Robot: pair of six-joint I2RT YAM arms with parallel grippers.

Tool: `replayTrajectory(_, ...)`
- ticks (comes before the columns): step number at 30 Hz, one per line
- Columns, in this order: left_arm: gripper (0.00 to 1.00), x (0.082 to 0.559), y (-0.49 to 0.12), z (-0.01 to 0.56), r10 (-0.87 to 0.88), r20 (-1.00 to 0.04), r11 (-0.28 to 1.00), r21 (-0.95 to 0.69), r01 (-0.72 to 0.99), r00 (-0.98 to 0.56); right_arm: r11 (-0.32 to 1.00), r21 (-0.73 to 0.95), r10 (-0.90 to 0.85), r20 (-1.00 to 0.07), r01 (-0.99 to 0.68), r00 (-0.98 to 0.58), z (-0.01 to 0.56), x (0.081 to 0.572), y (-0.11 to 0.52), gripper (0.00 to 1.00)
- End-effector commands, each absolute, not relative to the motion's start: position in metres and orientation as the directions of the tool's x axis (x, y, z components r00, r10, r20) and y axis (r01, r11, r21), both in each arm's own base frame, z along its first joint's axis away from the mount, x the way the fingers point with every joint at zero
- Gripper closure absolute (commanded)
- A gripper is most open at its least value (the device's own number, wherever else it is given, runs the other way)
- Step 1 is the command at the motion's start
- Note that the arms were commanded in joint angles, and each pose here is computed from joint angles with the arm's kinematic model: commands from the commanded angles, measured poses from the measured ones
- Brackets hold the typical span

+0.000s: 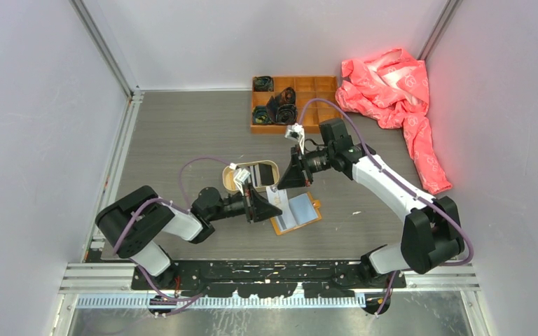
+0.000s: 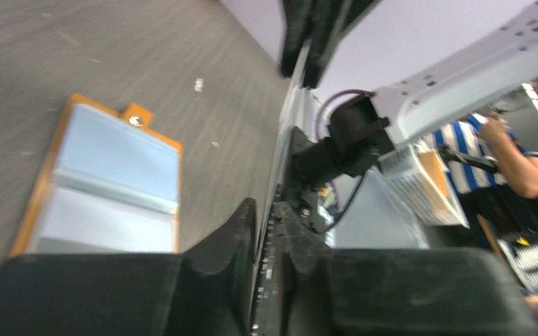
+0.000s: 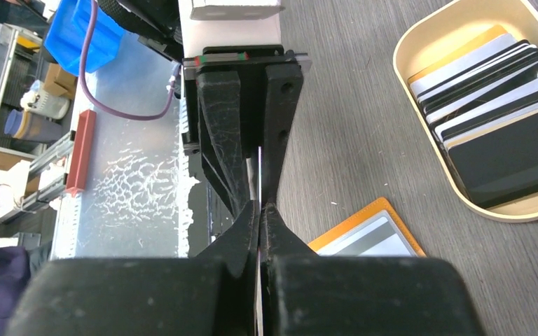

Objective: Put the credit cards into the card holder
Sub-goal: Pick up the credit card from the storage box, then insert the credit card into the card holder.

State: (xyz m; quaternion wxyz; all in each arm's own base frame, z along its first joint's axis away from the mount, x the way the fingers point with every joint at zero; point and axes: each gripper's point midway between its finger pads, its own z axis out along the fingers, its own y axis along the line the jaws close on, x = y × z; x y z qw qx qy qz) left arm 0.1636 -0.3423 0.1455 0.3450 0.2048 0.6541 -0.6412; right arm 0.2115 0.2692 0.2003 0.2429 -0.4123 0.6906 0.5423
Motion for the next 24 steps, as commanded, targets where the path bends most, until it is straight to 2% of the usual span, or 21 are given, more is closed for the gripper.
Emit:
replayTrajectory(1,0.76,0.190,-0.322,0.156,-0.332,-0.722,0.211,-0.684,0.698,-0.607,0.130,0.491,-0.292,-0.812,-0.862,-0.506,0.218,0.225,0.261,0.99)
replayTrajectory(4,0.61,0.199,-0.295,0.136,-0.371,-0.722,0.361,-0.692,0.625,-0.584,0.213,0.530,-0.260,-0.779,-0.821,-0.570,0.208,0.239,0.246,0.99)
replayTrajectory(7,0.56,0.196,-0.281,0.123,-0.316,-0.722,0.464,-0.683,0.564,-0.615,0.287,0.549,-0.263,-0.743,-0.785,-0.616,0.184,0.246,0.234,0.99)
replayTrajectory(11,0.54,0.186,-0.264,0.116,-0.212,-0.729,0.603,-0.622,0.500,-0.651,0.384,0.587,-0.289,-0.656,-0.712,-0.697,0.145,0.252,0.224,0.99)
replayTrajectory(13,0.54,0.181,-0.254,0.117,-0.221,-0.715,0.631,-0.624,0.462,-0.663,0.454,0.593,-0.292,-0.606,-0.665,-0.740,0.126,0.259,0.219,0.99)
replayTrajectory(17,0.55,0.174,-0.247,0.122,-0.297,-0.665,0.608,-0.685,0.401,-0.686,0.545,0.594,-0.309,-0.514,-0.592,-0.800,0.101,0.263,0.210,0.99)
replayTrajectory(22,0.57,0.166,-0.255,0.111,-0.343,-0.590,0.575,-0.747,0.333,-0.731,0.607,0.567,-0.308,-0.477,-0.556,-0.823,0.088,0.259,0.199,0.99)
replayTrajectory(24,0.58,0.165,-0.262,0.107,-0.339,-0.590,0.583,-0.743,0.329,-0.732,0.615,0.567,-0.300,-0.475,-0.549,-0.827,0.087,0.258,0.198,0.99)
